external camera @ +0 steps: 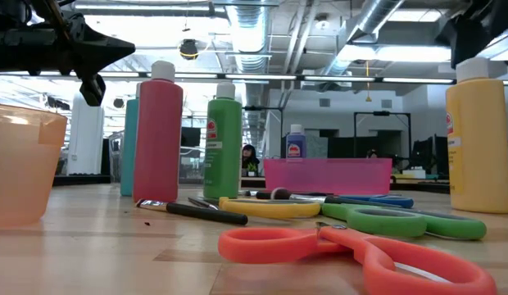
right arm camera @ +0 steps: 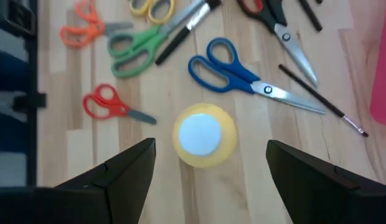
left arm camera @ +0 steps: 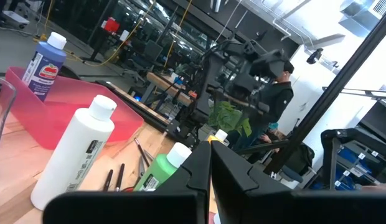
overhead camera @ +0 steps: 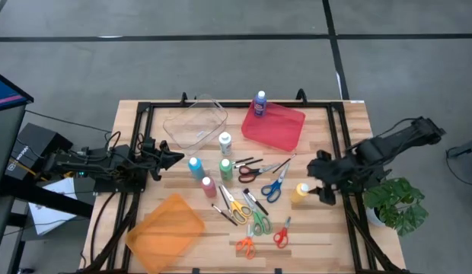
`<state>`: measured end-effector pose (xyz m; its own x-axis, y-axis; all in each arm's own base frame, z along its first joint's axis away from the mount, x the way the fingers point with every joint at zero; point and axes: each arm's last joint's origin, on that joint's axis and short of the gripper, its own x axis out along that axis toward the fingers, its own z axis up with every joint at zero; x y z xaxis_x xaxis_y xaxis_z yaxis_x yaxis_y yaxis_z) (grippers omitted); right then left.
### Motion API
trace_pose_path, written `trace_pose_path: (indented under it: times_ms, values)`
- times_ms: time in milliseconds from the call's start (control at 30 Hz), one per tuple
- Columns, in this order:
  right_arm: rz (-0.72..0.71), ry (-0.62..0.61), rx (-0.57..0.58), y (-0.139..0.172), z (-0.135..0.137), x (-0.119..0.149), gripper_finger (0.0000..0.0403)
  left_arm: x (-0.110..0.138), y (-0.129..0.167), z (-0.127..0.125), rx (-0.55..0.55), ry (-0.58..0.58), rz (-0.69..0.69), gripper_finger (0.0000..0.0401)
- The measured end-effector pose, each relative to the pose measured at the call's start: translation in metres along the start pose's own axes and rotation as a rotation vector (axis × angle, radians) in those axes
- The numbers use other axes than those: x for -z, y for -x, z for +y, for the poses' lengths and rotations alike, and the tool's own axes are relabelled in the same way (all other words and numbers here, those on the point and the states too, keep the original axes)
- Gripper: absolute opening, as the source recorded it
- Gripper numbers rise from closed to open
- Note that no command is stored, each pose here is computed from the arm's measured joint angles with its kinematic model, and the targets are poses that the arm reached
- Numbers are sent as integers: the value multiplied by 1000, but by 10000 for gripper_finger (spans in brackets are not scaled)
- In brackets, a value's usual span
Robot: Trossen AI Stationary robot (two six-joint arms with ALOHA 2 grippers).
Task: Pick & Place Paint Supplies
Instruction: Put the yellow paint bottle into the red bin
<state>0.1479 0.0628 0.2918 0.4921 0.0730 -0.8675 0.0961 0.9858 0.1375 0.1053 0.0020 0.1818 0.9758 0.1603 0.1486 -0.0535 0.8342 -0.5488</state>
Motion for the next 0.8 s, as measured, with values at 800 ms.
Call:
trace_pose_path:
  times_ms: [800]
  values:
    - [53, 64, 51, -32, 8, 1, 236, 0, 0, 0, 0, 0, 1, 6]
